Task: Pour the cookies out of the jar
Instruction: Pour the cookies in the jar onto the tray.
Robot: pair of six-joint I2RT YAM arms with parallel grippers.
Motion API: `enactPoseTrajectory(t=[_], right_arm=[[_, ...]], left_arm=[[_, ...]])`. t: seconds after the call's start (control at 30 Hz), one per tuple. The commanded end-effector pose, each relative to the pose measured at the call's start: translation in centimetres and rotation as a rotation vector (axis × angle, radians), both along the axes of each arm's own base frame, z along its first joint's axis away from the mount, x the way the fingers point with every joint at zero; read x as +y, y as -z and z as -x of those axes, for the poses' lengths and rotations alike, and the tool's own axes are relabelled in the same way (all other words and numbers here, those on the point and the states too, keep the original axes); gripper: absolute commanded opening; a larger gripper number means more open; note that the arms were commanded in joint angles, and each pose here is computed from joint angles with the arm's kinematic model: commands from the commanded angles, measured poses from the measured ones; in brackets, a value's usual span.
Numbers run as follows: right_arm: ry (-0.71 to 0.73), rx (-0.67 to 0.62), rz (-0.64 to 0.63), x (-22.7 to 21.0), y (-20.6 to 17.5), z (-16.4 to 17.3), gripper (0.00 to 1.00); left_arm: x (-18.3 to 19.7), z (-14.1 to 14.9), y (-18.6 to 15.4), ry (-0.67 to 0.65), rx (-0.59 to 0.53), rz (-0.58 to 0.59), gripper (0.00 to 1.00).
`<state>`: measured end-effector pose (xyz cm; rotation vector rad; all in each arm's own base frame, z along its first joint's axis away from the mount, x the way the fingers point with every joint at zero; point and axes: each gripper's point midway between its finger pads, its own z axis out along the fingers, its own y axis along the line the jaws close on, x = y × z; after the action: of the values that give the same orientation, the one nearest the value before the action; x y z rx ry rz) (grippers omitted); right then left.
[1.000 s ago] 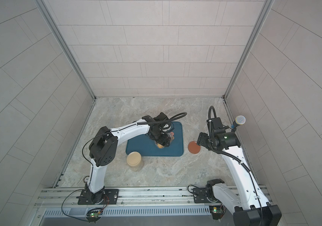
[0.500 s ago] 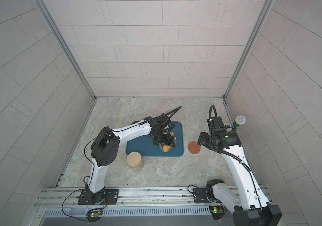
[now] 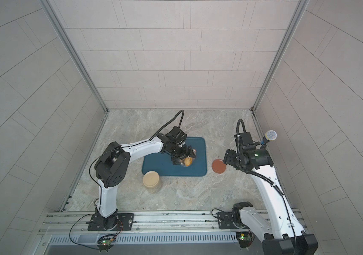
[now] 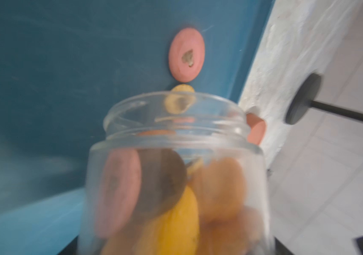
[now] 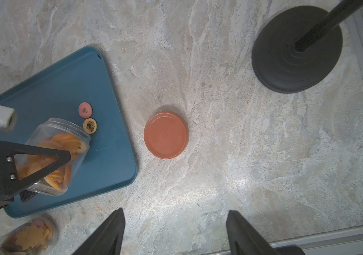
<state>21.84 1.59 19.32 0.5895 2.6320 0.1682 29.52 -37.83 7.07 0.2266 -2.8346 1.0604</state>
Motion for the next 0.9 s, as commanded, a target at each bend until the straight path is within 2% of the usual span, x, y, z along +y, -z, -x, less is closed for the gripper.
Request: enactPoseTrajectory(t=[0.0, 0.03, 0.1, 0.2, 0.33, 0.4, 0.43, 0.47, 0.5, 0.53, 0.57, 0.6, 0.73, 0.87], right_arm=[[0.013, -0.017, 0.012, -0.4, -0.9, 0.3, 0.77], [0.014, -0.015, 0.017, -0.5, -0.9, 0.3, 0.77], [0.011, -0.010, 0.019, -0.5, -0.9, 0.4, 0.77], [0.014, -0.005, 0.027, -0.7, -0.6, 0.3, 0.77], [0.012, -0.005, 0.022, -0.6, -0.6, 0.3, 0.77], [0.014, -0.014, 0.031, -0.8, -0.9, 0.3, 0.77], [0.015, -0.012, 0.034, -0.8, -0.7, 0.3, 0.77], [0.013, -0.010, 0.030, -0.7, -0.7, 0.1, 0.77], [0.009, -0.006, 0.023, -0.6, -0.7, 0.0, 0.77], [0.008, -0.005, 0.020, -0.5, -0.8, 0.0, 0.77], [0.010, -0.010, 0.022, -0.6, -0.8, 0.0, 0.77], [0.013, -0.013, 0.022, -0.6, -0.8, 0.0, 0.77], [0.010, -0.013, 0.022, -0.6, -0.7, 0.0, 0.77], [0.014, -0.018, 0.022, -0.6, -0.7, 0.1, 0.77]], left_arm=[[-1.2, -0.6, -0.1, -0.163, 0.095, 0.159, 0.00], [-1.3, -0.6, 0.1, -0.204, 0.136, 0.193, 0.00], [-2.8, -1.6, -1.4, -0.255, 0.139, 0.327, 0.00], [-1.0, -1.3, 0.6, -0.243, 0.133, 0.184, 0.00], [-1.1, -1.2, -0.9, -0.267, 0.121, 0.214, 0.00], [-0.1, -1.4, -0.4, -0.283, 0.081, 0.156, 0.00], [0.9, -0.9, 1.0, -0.301, 0.141, 0.105, 0.00], [0.2, -0.8, 0.6, -0.313, 0.180, 0.167, 0.00], [-1.0, -1.5, -1.4, -0.322, 0.141, 0.275, 0.00], [-0.7, -1.5, -1.9, -0.322, 0.112, 0.263, 0.00], [0.2, -1.3, -1.6, -0.317, 0.103, 0.198, 0.00], [0.2, -1.5, -2.1, -0.310, 0.090, 0.200, 0.00], [-2.6, -2.6, -7.2, -0.249, 0.001, 0.415, 0.00], [-2.3, -2.2, -8.2, -0.241, -0.011, 0.423, 0.00]])
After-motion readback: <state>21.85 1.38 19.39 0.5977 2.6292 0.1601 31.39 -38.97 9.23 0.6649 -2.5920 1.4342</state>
